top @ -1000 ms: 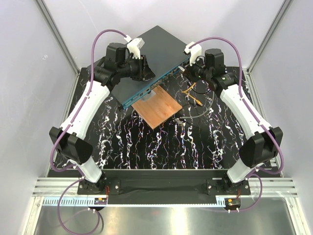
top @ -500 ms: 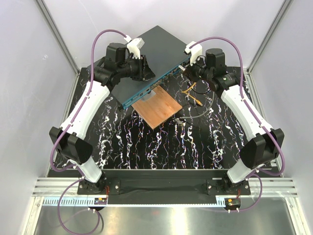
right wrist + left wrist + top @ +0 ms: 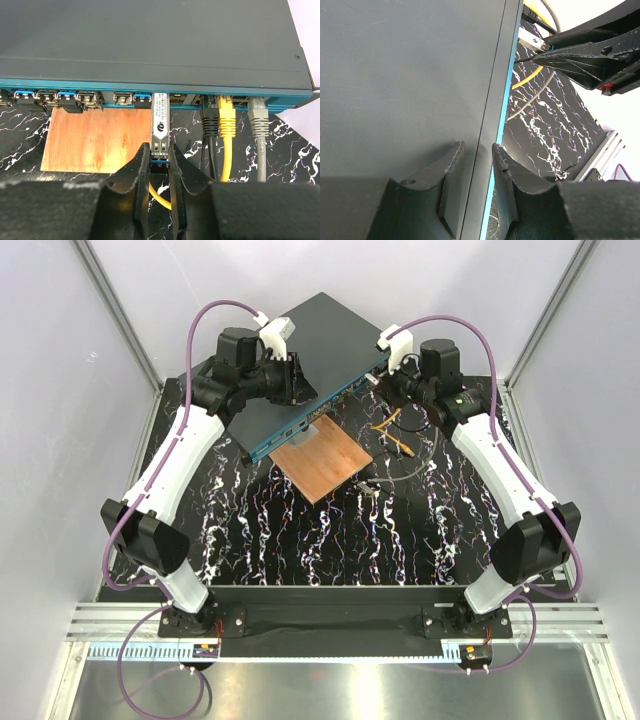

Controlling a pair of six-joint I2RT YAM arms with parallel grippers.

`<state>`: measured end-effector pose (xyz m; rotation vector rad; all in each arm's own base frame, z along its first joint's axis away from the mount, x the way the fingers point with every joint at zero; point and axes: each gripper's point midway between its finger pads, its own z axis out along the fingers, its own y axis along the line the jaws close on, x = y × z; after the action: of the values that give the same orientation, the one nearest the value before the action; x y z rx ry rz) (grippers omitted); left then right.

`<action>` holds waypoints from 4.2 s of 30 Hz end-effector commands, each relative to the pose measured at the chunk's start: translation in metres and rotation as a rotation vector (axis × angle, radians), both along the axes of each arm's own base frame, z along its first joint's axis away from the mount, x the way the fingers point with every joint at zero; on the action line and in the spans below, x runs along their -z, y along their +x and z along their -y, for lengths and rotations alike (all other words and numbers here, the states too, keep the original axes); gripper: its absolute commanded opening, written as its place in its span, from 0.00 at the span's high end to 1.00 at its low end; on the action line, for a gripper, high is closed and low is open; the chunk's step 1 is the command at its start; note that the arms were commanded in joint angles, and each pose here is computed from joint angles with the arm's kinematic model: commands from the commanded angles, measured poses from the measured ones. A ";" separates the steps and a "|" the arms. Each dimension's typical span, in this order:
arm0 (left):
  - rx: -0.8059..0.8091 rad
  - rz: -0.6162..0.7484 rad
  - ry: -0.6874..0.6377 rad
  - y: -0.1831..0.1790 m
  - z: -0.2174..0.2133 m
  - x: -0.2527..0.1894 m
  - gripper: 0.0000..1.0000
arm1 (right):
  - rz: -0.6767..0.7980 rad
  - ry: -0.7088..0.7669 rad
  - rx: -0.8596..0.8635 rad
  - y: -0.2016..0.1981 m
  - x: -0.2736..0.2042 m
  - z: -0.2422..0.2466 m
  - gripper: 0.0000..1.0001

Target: Insert the plug into the switch port

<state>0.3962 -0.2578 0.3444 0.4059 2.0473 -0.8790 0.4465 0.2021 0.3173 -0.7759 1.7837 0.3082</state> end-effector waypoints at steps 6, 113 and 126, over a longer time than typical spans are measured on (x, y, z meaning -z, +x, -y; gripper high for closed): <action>0.020 0.065 -0.042 -0.002 0.002 -0.024 0.67 | 0.064 0.017 -0.005 0.009 -0.010 -0.008 1.00; 0.019 0.083 -0.071 0.001 0.000 -0.026 0.64 | -0.247 0.086 -0.009 0.001 -0.011 0.006 0.72; 0.023 0.083 -0.075 0.002 0.002 -0.026 0.64 | -0.223 0.096 -0.017 0.012 -0.014 -0.005 0.67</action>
<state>0.4022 -0.2580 0.3473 0.4011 2.0142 -0.9013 0.4539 0.1963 0.3121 -0.7032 2.0182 0.4829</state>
